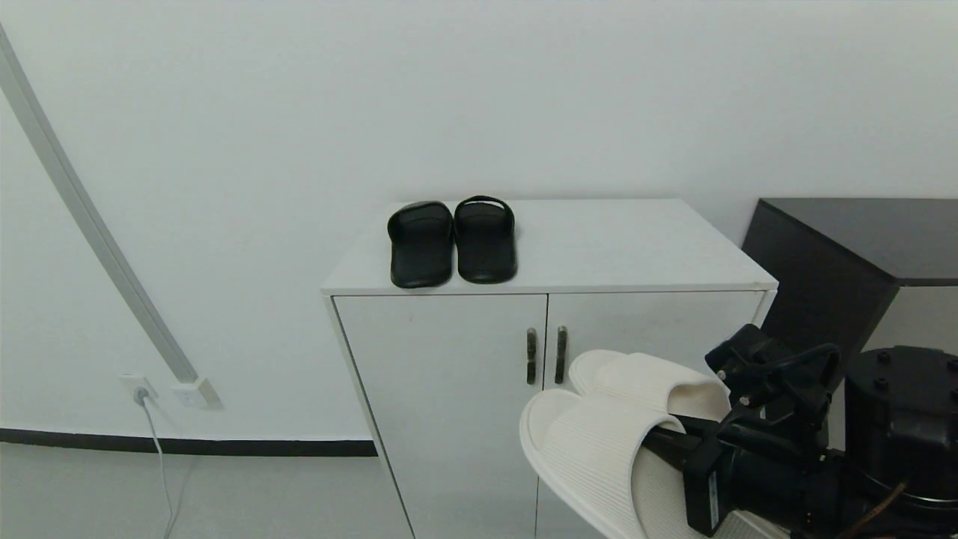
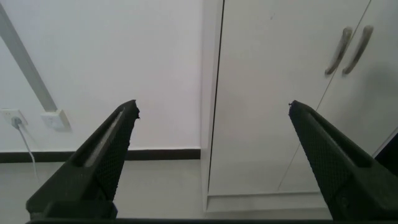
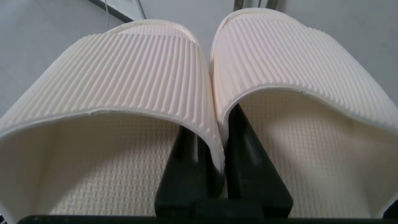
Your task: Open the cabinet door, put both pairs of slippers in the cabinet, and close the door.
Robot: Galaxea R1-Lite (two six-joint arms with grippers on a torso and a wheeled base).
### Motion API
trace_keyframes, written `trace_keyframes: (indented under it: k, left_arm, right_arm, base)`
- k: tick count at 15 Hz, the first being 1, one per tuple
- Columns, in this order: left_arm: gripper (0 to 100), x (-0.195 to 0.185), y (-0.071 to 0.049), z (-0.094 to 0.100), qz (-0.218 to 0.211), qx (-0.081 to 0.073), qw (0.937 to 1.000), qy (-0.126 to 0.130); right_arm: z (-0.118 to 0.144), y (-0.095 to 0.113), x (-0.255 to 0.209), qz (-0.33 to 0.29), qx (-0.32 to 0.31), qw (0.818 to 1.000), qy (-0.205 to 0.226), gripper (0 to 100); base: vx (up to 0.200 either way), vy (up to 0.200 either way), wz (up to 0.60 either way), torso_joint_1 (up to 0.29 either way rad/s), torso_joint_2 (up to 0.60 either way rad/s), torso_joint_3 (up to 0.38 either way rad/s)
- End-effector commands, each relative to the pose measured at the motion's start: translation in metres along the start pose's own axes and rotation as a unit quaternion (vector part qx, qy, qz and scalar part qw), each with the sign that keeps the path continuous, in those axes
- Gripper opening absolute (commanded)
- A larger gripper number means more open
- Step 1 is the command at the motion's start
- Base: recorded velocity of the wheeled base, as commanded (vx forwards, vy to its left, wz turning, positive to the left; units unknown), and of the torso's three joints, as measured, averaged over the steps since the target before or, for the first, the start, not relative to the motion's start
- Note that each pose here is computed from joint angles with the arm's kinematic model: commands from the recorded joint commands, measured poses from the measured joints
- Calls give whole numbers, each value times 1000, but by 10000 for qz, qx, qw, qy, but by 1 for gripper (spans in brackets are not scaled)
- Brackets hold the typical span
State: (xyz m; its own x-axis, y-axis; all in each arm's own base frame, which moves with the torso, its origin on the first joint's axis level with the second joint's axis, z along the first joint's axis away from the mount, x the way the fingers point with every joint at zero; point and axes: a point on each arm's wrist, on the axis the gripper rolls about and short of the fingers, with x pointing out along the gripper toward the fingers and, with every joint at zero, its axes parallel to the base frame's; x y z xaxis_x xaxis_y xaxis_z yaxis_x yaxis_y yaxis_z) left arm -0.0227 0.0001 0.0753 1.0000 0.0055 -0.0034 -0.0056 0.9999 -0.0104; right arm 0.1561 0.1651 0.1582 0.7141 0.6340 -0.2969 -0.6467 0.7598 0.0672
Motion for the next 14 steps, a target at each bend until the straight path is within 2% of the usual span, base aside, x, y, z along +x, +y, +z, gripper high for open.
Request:
trace_keyframes:
  k: [1,4,9,14]
  left_arm:
    - [100,0,0,0,3,-2,10000,-2]
    - [100,0,0,0,-5,29,10000,-2]
    - [100,0,0,0,11,6,10000,-9]
    - [100,0,0,0,-12,29,10000,-2]
  right_arm:
    - [0,0,-1,0,4,10000,-11,0]
    - [3,0,-4,6,-22,10000,-79,0]
    - [-3,0,-3,32,-36,10000,46,0]
    - [-3,-1,-1,124,-4,9999,64,0]
  base:
    - [0,0,0,-193,515,320]
    - [0,0,0,-181,502,316]
    - [0,0,0,-150,480,331]
    - [0,0,0,-98,462,352]
